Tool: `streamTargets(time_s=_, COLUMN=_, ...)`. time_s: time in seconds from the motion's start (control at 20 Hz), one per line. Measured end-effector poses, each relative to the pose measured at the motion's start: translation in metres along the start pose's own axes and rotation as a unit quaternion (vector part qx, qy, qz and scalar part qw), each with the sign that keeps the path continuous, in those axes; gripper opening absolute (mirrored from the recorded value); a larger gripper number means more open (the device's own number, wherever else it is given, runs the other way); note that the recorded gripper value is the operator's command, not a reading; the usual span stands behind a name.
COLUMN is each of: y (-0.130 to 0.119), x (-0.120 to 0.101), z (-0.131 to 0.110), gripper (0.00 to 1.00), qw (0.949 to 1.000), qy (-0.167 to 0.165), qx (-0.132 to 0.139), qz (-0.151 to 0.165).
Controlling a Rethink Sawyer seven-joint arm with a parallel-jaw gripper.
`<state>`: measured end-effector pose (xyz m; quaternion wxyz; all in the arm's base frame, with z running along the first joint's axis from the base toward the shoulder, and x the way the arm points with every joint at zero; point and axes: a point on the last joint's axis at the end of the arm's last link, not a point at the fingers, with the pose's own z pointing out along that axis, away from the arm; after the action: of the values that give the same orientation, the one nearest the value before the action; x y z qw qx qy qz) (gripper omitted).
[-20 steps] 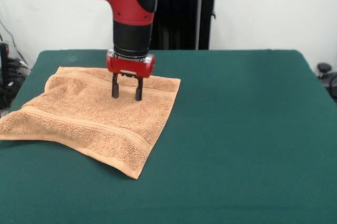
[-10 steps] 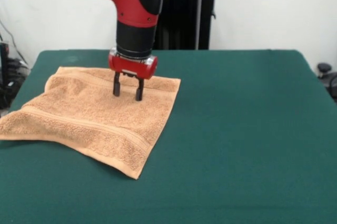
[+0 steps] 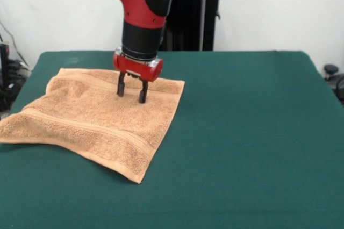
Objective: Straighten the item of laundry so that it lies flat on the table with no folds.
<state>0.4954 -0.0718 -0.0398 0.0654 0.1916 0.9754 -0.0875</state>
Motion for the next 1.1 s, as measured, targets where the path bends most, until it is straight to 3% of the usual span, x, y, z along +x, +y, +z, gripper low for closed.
streamTargets(time_s=0.5, y=0.0037, x=0.0040, z=-0.0003, gripper=1.00, qw=0.9970, qy=-0.004, qx=0.012, qz=0.076)
streamTargets(time_s=1.1, y=0.0036, x=0.0094, z=0.0002, gripper=1.00, qw=0.9878, qy=-0.010, qx=0.011, qz=0.155)
